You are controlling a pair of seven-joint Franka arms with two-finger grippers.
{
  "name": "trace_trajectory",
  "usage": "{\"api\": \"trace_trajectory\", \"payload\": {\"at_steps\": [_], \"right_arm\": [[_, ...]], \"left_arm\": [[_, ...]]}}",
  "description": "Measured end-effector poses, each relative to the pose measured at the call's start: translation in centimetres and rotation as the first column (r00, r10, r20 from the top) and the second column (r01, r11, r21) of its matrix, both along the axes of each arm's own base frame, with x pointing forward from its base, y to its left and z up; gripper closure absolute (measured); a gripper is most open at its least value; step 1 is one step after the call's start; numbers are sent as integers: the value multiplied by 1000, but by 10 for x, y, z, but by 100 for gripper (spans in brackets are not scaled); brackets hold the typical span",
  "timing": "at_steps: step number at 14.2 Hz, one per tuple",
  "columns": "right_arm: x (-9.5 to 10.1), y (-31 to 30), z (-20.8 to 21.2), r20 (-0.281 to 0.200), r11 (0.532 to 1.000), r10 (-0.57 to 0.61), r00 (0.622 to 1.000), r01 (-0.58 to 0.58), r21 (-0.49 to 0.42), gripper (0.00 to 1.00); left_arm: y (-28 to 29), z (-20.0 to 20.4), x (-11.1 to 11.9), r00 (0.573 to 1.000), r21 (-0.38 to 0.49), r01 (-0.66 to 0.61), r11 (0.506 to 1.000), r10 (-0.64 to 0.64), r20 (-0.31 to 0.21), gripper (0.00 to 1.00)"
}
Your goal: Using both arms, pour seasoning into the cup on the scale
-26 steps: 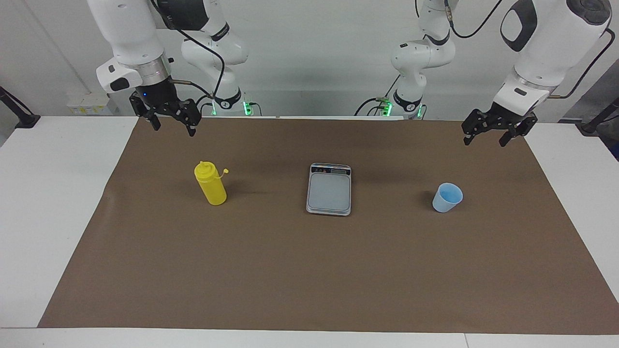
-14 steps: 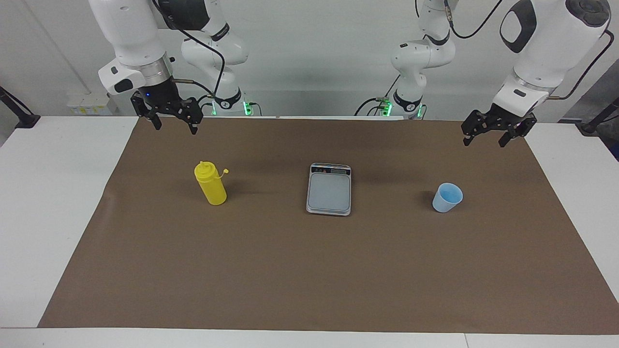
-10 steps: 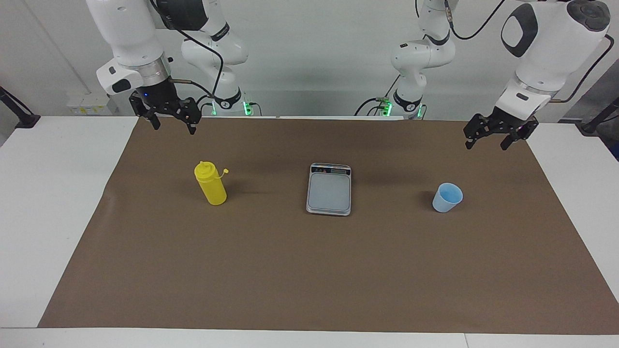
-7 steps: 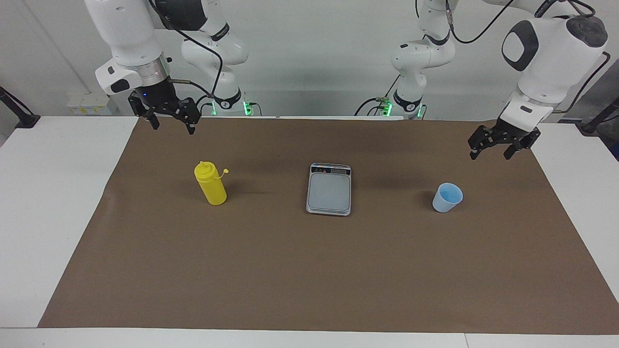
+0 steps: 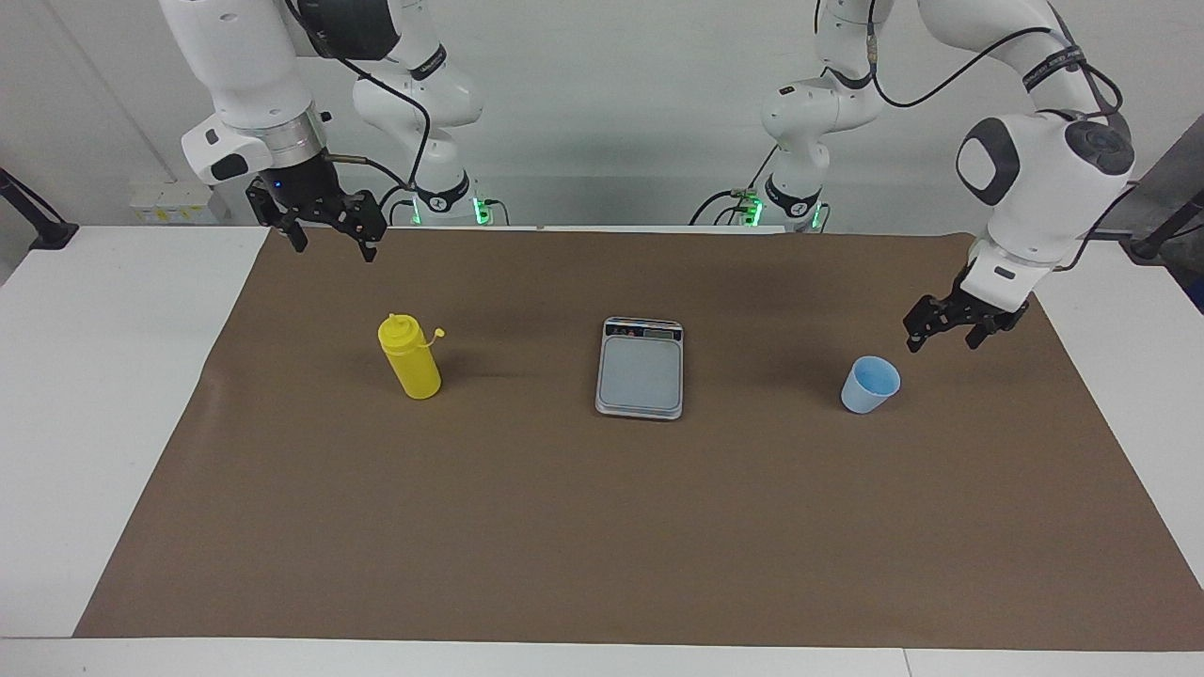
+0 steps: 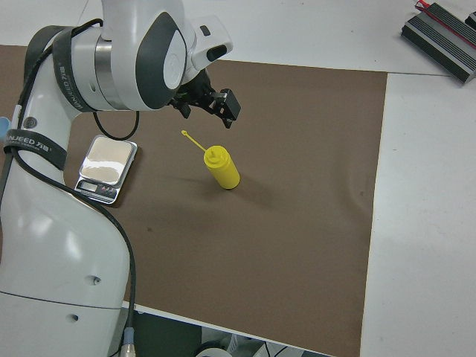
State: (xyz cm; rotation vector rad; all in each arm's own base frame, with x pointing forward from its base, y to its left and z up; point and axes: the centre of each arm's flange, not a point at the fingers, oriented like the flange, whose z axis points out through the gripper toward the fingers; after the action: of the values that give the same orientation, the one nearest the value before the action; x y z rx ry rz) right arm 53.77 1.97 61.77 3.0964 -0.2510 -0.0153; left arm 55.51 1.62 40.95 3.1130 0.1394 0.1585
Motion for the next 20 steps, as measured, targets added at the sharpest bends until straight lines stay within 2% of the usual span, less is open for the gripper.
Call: {"api": "trace_trajectory", "payload": {"at_steps": [3, 8, 12, 13, 18, 20], "right_arm": [[0, -1, 0, 0, 1000, -1, 1000, 1, 0, 0], [0, -1, 0, 0, 1000, -1, 1000, 1, 0, 0], [0, -1, 0, 0, 1000, -1, 1000, 1, 0, 0], [0, -1, 0, 0, 1000, -1, 1000, 1, 0, 0], [0, -1, 0, 0, 1000, -2, 1000, 2, 0, 0], [0, -1, 0, 0, 1000, -2, 1000, 2, 0, 0]], "left_arm": [[-4, -27, -10, 999, -4, -42, 999, 42, 10, 0], [-7, -49, -20, 996, -11, -91, 996, 91, 8, 0], [-8, -70, -23, 995, -15, -99, 995, 99, -6, 0], [-8, -73, -23, 995, -16, -99, 995, 99, -8, 8], [-9, -74, -22, 996, -16, -92, 996, 92, -12, 73], [-9, -64, -17, 996, -16, -86, 996, 86, -20, 96]]}}
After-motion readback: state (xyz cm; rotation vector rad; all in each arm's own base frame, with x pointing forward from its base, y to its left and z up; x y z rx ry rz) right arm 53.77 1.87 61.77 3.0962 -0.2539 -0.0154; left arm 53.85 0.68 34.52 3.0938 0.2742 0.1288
